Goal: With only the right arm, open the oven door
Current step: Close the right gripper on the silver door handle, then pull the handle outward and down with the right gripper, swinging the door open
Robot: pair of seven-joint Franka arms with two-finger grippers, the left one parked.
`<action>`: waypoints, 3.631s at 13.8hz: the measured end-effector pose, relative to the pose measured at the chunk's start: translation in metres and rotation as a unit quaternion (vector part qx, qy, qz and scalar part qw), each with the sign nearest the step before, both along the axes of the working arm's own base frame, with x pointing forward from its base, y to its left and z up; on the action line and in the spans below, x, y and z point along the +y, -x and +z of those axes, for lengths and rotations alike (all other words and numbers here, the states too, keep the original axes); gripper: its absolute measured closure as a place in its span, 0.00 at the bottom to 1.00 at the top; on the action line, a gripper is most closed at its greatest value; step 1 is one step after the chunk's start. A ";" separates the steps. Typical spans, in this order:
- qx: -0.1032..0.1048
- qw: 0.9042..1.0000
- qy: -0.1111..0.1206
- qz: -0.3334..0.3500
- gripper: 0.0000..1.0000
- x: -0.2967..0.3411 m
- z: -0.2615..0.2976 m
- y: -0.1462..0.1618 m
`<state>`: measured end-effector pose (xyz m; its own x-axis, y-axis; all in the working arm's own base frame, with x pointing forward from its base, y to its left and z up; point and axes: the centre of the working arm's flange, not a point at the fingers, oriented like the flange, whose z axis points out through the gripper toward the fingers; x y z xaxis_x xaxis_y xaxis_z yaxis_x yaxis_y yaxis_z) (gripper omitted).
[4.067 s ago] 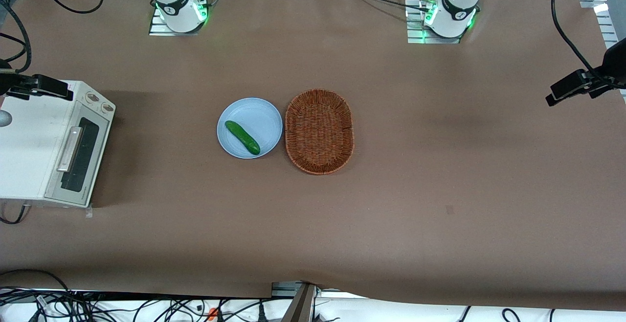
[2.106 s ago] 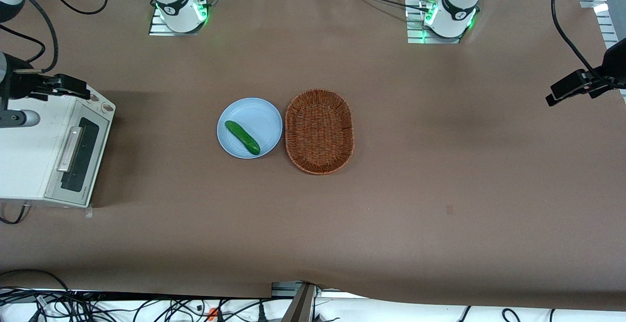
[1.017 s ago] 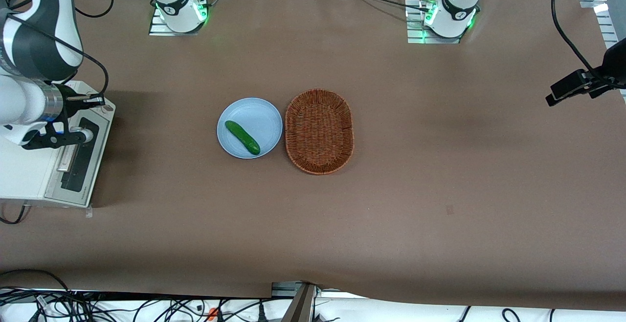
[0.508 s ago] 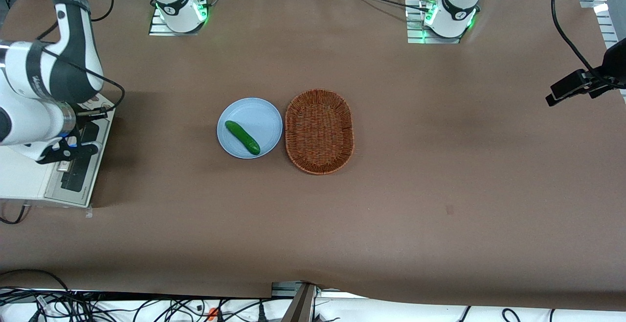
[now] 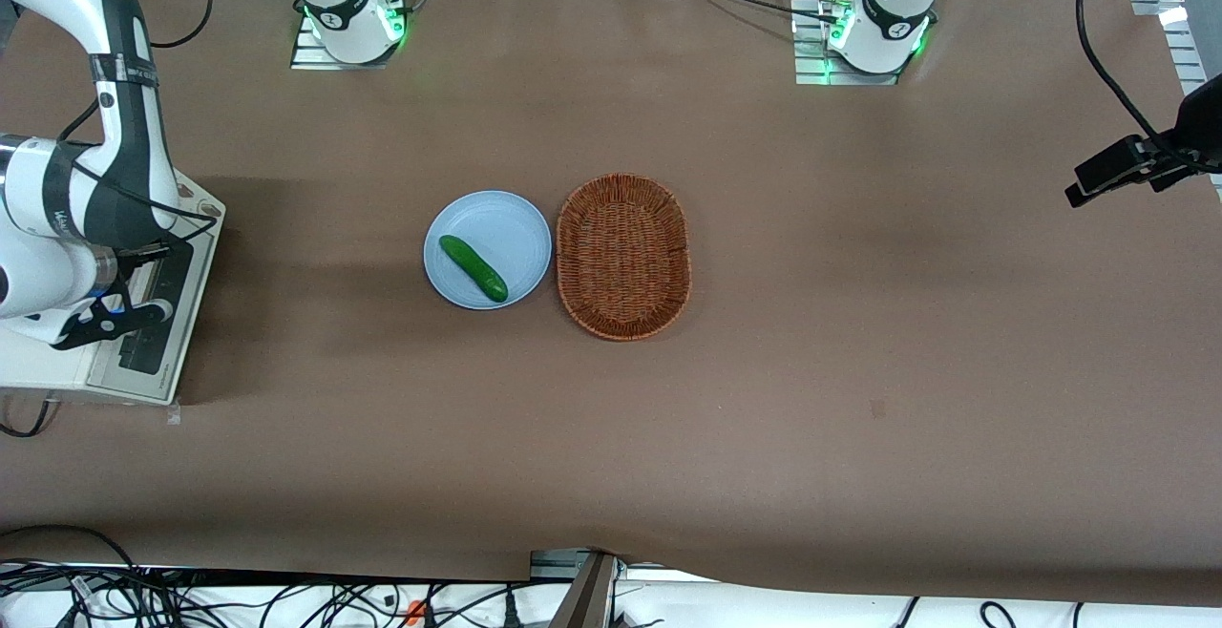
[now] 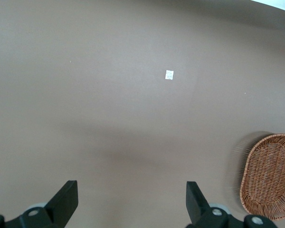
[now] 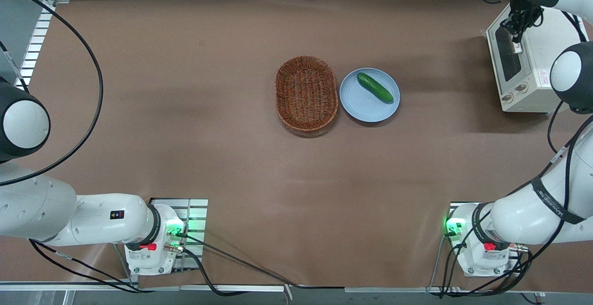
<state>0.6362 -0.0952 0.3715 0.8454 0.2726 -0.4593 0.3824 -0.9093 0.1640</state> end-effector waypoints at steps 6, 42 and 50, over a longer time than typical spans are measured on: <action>-0.004 1.000 0.005 0.025 0.99 -0.015 -0.012 -0.006; 0.007 0.998 -0.009 0.058 0.99 0.016 -0.033 -0.013; 0.008 0.996 -0.063 0.058 0.99 0.078 -0.088 -0.021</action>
<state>0.6576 -0.0171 0.2838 0.7980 0.4244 -0.4279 0.4876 -0.8719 0.0445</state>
